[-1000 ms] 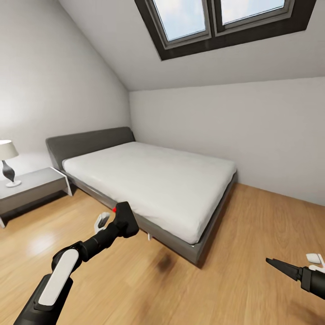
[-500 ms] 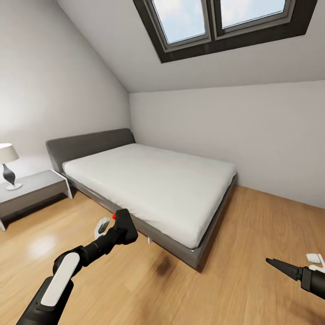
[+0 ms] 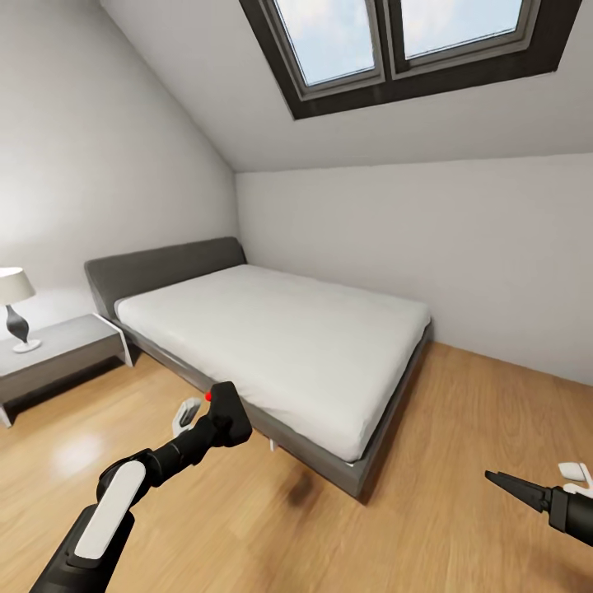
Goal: Attach the digital camera to the camera tripod in the bedroom.
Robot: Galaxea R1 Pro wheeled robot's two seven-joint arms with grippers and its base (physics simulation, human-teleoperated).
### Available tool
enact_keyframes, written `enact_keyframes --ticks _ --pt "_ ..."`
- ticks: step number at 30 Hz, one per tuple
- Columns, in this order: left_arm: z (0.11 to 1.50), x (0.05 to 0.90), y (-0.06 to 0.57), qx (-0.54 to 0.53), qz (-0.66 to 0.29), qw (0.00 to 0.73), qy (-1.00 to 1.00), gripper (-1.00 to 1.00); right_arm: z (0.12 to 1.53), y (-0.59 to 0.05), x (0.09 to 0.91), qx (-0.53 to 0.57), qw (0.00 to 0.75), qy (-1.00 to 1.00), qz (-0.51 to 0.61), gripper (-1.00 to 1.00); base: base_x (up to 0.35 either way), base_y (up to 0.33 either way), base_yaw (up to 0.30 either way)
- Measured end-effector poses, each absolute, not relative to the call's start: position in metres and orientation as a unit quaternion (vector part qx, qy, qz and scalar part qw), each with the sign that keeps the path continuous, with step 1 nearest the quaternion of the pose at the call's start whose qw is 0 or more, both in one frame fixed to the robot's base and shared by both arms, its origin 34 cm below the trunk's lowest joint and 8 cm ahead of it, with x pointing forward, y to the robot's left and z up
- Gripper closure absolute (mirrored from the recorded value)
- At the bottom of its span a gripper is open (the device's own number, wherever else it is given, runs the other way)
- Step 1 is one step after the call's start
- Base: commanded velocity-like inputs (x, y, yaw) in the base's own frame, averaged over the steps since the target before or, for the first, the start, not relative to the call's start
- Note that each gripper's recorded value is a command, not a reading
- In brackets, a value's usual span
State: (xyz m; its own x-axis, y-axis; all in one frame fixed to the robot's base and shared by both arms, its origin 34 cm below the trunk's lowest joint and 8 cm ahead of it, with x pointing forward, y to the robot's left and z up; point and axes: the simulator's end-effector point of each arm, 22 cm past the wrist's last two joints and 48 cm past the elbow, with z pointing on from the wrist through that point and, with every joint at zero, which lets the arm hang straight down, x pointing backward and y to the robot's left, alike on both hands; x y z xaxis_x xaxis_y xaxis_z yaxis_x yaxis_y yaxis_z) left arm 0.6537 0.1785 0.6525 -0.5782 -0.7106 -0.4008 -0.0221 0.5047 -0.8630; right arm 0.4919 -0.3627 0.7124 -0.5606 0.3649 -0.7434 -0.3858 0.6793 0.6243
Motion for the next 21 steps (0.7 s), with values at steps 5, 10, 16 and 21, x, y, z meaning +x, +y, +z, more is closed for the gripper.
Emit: enact_keyframes --ticks 5,10,16,21 --pt "0.663 0.656 0.179 -0.237 -0.438 0.393 0.773 1.00 0.723 -0.363 0.494 -0.007 0.469 0.787 0.400 -1.00 0.000 0.000 0.000" --pt "0.674 0.659 0.179 -0.237 -0.438 0.394 0.773 1.00 0.734 -0.363 0.497 -0.007 0.469 0.787 0.401 -1.00 0.000 0.000 0.000" --pt "0.687 0.662 0.180 -0.238 -0.436 0.395 0.773 1.00 0.747 -0.363 0.499 -0.006 0.468 0.788 0.400 -1.00 0.000 0.000 0.000" --pt "0.697 0.664 0.181 -0.239 -0.435 0.396 0.773 1.00 0.757 -0.363 0.502 -0.006 0.468 0.788 0.400 -1.00 0.000 0.000 0.000"
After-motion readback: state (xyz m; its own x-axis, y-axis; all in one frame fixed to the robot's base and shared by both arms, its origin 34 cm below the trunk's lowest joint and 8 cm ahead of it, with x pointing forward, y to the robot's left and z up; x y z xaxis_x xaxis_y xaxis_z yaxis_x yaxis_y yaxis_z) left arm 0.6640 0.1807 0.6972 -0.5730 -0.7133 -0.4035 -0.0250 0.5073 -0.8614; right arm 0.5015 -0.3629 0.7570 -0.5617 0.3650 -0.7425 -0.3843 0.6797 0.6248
